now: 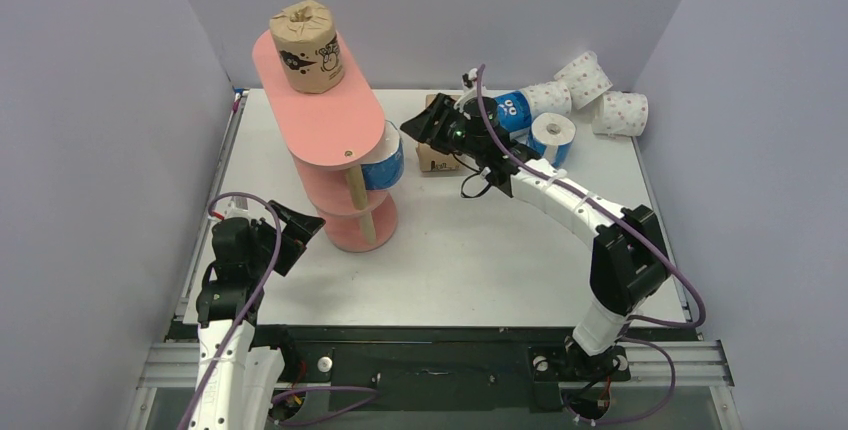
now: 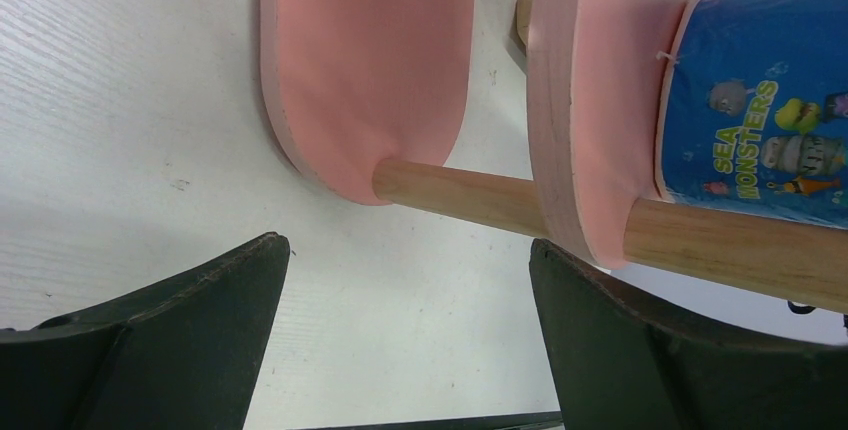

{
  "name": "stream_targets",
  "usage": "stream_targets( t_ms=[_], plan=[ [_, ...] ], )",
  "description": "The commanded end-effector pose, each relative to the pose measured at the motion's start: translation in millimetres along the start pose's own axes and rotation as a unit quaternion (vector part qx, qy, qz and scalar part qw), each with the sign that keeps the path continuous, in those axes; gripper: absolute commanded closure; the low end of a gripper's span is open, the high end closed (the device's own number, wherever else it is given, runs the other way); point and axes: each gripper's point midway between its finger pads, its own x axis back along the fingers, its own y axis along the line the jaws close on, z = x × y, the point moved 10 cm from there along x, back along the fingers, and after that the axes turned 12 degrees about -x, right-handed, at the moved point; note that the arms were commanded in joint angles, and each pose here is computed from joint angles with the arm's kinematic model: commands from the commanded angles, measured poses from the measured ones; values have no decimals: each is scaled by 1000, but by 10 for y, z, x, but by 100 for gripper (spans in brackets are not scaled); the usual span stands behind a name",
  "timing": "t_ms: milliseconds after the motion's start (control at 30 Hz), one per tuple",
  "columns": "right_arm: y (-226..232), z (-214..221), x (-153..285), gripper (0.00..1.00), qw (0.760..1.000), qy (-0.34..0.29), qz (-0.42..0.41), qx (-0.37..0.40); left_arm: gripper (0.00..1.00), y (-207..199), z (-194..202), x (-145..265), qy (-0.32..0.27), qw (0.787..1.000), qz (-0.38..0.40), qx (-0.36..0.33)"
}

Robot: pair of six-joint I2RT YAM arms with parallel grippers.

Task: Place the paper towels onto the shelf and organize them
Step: Place the paper towel on the shelf.

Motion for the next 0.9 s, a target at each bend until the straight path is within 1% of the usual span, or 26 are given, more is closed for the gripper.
stream_targets(
  t_ms=[0, 300, 867],
  plan=[
    [315, 65, -13, 55, 999, 0, -44, 19, 11, -149, -156, 78, -38, 999, 24, -21],
    [340, 289, -68, 57, 998, 25, -43, 26, 11, -143, -145, 80, -36, 999, 24, -21],
    [543, 639, -133, 57, 996, 63, -59, 33, 11, -148, -148, 104, -42, 999, 23, -18]
  ],
)
